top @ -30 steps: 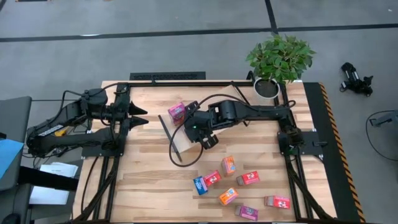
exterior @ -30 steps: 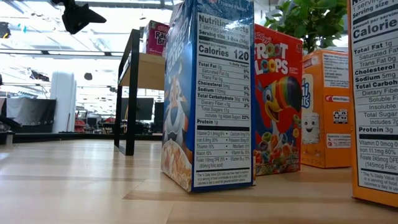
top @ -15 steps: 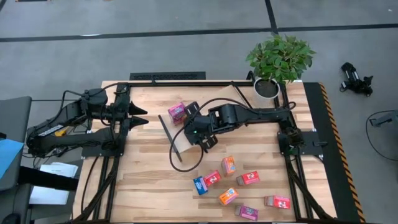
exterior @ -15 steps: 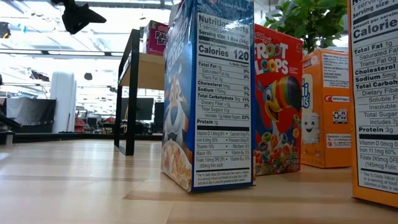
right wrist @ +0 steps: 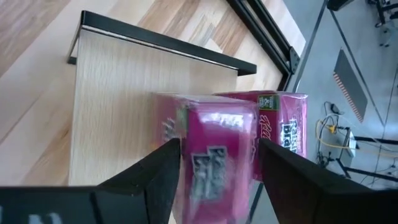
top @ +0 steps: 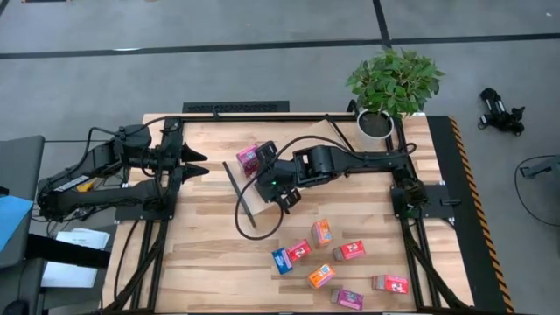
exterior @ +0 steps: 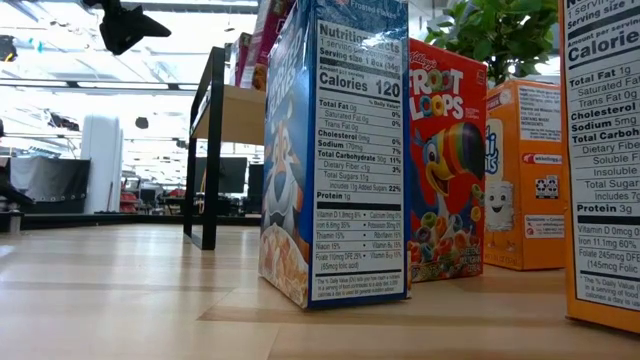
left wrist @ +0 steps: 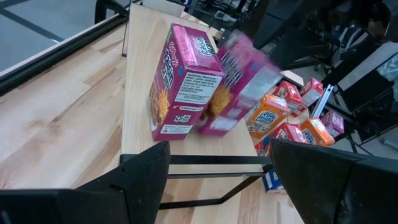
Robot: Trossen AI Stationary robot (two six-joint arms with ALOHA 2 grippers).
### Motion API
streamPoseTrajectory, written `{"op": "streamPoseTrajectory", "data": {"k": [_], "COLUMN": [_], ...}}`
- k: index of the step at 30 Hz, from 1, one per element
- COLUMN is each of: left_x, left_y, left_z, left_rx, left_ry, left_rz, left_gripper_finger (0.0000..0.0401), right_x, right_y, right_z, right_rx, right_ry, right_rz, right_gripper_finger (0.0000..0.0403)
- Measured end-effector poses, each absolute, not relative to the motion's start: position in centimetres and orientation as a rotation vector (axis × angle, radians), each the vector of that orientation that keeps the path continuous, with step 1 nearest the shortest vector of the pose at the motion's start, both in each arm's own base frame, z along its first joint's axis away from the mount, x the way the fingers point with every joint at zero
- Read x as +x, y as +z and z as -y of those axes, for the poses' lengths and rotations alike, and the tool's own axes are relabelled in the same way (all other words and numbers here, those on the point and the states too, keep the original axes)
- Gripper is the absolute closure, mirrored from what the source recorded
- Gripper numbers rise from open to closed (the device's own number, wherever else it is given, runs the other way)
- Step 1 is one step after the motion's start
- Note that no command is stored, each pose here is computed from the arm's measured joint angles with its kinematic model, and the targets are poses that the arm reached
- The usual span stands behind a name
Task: Stack cereal on shelf
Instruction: Put the top purple cereal box aligned with the other purple cereal box on the shelf
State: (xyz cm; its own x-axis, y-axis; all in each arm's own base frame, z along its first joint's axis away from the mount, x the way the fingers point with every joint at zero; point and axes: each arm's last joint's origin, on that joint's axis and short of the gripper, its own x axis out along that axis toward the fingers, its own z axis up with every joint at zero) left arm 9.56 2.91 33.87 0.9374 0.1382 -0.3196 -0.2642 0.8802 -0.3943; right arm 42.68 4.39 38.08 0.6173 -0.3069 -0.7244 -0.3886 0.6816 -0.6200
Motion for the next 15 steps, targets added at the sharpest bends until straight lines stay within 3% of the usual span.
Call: {"op": "streamPoseTrajectory", "data": {"k": [8, 15], "left_x": [9.6, 9.6], "left_y": [33.9, 33.9], "left_z": [-2.9, -2.9], "left_rx": [-0.448, -0.448], "left_ry": [0.213, 0.213], "left_rz": [-0.289, -0.289], "left_gripper_finger": [0.0133, 0.0133], "right_x": [42.7, 42.5], "right_y": [38.1, 38.5], "right_z": [-4.4, -5.5], "right_rx": [-0.836, -0.902], "right_ry": [0.030, -0.034], "right_rz": [-0.932, -0.922], "right_gripper_finger": [0.0125, 0.0117]}}
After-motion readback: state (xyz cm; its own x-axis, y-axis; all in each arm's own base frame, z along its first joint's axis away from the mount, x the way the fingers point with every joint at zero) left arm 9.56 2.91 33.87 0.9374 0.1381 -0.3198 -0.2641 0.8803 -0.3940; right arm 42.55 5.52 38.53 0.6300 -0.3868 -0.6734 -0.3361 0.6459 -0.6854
